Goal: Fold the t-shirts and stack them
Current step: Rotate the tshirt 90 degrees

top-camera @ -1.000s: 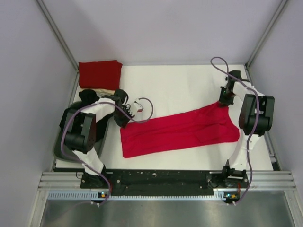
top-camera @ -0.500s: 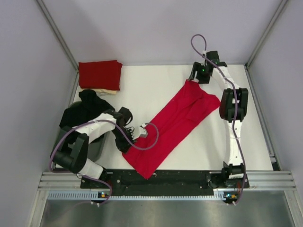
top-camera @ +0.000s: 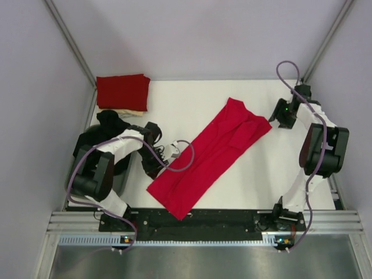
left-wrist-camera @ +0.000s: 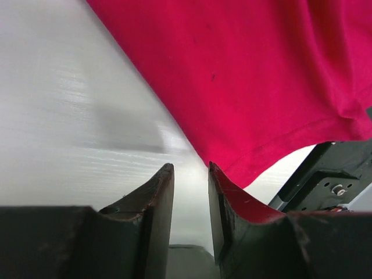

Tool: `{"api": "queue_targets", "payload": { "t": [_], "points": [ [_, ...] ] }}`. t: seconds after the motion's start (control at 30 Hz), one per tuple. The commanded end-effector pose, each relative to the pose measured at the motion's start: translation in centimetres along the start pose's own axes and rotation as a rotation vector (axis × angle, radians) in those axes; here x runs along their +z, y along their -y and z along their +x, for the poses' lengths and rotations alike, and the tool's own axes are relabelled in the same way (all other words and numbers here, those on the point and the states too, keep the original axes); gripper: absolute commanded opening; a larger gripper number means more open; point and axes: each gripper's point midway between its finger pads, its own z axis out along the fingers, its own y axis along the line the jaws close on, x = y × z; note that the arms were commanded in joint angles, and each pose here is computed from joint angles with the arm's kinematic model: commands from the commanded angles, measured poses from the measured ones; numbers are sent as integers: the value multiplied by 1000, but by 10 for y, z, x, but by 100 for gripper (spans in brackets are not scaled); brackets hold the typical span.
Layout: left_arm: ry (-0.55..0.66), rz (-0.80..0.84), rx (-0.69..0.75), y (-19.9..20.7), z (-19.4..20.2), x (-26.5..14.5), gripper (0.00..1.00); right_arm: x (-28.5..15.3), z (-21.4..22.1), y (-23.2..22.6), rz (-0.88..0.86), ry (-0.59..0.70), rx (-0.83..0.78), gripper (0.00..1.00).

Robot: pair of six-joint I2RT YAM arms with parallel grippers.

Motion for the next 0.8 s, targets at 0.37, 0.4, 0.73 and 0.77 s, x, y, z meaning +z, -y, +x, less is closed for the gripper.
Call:
{"api": "queue_targets", "payload": {
  "t": [0.37,0.4,0.73,0.77],
  "points": [
    [11,149,196,60,-36,43,34,136,-43,-95,-383,-108,106,0],
    [26,156,219,62,-48,43,34,145,-58,-111,-415,-79,97,0],
    [79,156,334,77,-86,17,39,80,-170,-146,-369,292,-78,83],
    [86,147,342,77,-87,14,41,59,-177,-139,-354,323,-111,88]
  ]
}}
